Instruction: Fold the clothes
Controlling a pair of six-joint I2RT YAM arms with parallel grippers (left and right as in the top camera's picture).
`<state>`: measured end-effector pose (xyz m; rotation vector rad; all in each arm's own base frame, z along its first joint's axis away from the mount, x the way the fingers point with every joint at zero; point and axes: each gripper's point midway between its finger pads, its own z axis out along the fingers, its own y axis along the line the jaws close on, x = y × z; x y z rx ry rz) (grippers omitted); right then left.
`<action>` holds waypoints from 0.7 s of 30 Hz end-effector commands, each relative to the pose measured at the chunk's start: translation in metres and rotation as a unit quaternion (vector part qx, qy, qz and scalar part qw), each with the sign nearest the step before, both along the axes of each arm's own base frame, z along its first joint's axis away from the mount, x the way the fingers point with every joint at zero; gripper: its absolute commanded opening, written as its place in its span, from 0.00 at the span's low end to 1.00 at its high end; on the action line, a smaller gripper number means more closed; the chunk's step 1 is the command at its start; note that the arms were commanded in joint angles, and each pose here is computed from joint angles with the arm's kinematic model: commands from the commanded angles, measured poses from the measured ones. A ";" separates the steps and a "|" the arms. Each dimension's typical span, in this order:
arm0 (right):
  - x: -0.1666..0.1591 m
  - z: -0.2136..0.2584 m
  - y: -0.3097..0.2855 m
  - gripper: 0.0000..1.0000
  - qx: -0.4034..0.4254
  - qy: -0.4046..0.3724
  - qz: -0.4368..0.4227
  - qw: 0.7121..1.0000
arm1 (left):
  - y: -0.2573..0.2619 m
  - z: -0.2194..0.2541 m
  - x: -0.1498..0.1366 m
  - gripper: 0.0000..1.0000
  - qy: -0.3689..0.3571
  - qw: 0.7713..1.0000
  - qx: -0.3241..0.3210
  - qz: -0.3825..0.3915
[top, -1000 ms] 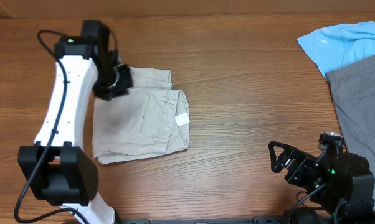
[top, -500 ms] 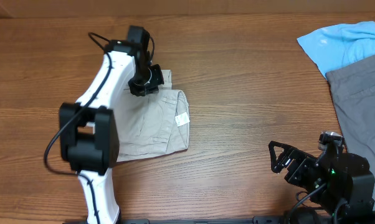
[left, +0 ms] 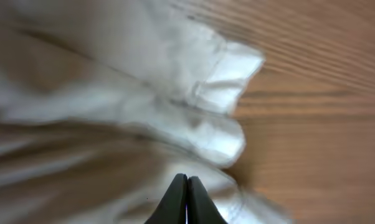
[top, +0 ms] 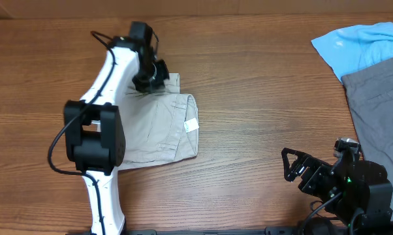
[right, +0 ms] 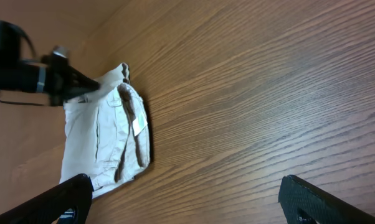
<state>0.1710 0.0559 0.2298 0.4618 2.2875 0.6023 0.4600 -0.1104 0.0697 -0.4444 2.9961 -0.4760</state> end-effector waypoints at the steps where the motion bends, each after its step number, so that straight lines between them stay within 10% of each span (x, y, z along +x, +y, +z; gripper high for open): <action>1: 0.002 0.007 -0.001 1.00 -0.001 -0.011 -0.004 1.000 | 0.004 0.079 0.005 0.14 -0.063 0.997 -0.020 -0.037; 4: 0.002 0.007 -0.001 1.00 -0.001 -0.011 -0.004 1.000 | 0.027 0.110 -0.013 0.71 -0.060 0.996 0.023 -0.059; 7: 0.002 0.007 -0.001 1.00 -0.001 -0.011 -0.004 1.000 | 0.069 0.130 -0.034 1.00 -0.043 0.993 0.097 -0.058; 21: 0.002 0.007 -0.001 1.00 -0.001 -0.011 -0.004 1.000 | 0.181 0.110 -0.085 1.00 0.016 1.000 -0.018 -0.018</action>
